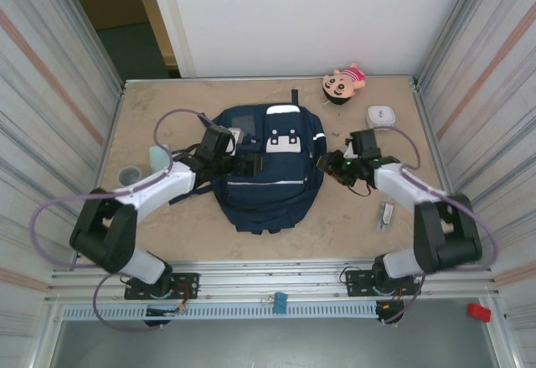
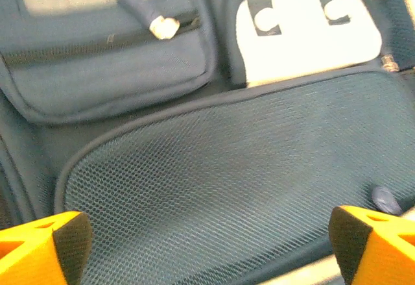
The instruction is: Pack the student bag
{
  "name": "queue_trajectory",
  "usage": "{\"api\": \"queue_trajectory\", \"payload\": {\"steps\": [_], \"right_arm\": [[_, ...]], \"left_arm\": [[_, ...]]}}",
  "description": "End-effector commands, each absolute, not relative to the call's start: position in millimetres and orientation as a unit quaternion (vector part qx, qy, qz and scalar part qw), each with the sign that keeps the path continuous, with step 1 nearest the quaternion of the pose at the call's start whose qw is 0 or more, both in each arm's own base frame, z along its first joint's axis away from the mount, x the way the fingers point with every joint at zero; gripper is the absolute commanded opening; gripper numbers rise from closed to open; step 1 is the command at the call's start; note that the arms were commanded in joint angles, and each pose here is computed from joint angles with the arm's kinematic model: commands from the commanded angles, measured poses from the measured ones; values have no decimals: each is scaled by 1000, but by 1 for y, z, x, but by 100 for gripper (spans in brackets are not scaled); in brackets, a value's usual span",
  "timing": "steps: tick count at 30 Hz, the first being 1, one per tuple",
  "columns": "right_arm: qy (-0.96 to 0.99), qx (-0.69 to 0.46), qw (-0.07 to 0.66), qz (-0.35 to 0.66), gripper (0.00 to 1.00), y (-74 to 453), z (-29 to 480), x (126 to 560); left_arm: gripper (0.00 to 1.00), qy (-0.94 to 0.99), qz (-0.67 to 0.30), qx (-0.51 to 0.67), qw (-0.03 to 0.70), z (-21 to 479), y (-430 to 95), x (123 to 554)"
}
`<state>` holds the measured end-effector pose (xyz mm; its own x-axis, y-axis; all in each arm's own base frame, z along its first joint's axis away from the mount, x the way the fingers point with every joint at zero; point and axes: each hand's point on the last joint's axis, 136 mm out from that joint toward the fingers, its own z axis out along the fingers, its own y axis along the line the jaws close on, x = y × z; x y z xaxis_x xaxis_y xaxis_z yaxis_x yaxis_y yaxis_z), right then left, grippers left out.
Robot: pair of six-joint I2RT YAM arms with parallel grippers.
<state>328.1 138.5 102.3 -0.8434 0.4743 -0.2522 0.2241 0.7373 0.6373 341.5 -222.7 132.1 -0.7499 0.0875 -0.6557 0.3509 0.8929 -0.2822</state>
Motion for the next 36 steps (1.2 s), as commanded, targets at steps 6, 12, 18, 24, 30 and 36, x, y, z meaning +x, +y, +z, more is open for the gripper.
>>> {"api": "queue_trajectory", "payload": {"steps": [6, 12, 18, 24, 30, 36], "right_arm": [[883, 154, 292, 332, 55, 125, 192, 295], [864, 113, 335, 359, 57, 139, 210, 280], [868, 127, 321, 357, 58, 140, 187, 274], [880, 139, 300, 341, 59, 135, 163, 265], [879, 183, 234, 374, 67, 145, 144, 254], [875, 237, 165, 389, 69, 170, 128, 241]], "left_arm": [[92, 744, -231, 466, 421, 196, -263, 297], [89, 668, -231, 596, 381, 175, -304, 278], [89, 645, -199, 663, 324, 123, -350, 280], [92, 630, -202, 696, 278, 103, -359, 256], [93, 637, -102, 713, 276, 75, -333, 254], [91, 639, -110, 698, 304, 80, -336, 254]]}}
